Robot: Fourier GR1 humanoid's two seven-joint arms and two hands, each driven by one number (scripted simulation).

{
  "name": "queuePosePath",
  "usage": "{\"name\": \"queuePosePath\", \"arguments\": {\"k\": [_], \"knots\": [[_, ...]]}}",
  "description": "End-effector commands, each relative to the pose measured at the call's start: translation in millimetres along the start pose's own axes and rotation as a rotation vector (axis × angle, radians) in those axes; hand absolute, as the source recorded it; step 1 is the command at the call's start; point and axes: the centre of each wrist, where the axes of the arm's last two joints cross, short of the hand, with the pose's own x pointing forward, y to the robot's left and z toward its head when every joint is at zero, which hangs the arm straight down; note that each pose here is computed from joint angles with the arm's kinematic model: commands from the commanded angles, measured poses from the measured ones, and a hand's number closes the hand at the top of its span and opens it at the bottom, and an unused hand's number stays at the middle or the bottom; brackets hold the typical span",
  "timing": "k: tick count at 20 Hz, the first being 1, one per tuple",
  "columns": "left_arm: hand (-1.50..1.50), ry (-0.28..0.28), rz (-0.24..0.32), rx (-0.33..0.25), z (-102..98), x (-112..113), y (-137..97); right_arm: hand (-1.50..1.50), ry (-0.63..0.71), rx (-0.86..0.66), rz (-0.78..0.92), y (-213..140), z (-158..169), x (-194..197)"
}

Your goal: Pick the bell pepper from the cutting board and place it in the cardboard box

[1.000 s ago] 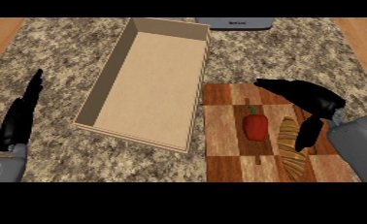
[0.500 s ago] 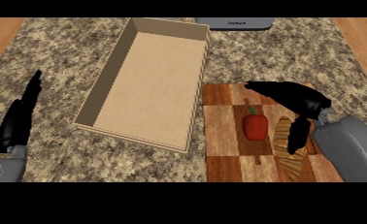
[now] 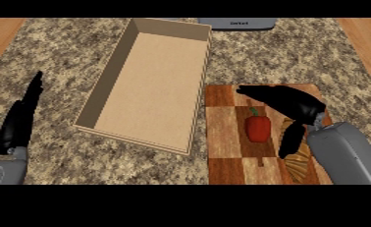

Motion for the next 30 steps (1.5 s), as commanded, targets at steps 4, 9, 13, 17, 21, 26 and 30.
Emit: {"name": "queuePosePath", "arguments": {"k": [4,9,13,17,21,26,30], "knots": [[0.00,-0.006,-0.004,-0.001,0,7,5,-1.50,-0.001,0.030,0.038,12,14,28],[0.00,-0.003,0.003,0.010,2,20,1,-1.50,0.117,0.079,0.063,6,-5,29],[0.00,0.006,0.006,0.000,2,16,-3,-1.50,0.167,0.108,0.069,42,-16,20],[0.00,-0.006,0.000,-0.003,10,2,12,1.50,0.151,-0.001,0.122,49,-38,10],[0.00,-0.001,-0.006,0.013,-1,13,9,1.50,0.103,-0.145,0.167,40,-43,10],[0.00,0.010,-0.007,0.009,-3,7,14,1.50,0.112,-0.267,0.229,30,-38,25],[0.00,-0.016,0.009,-0.005,10,9,-19,1.50,0.033,-0.273,0.276,-16,-45,-13]]}}
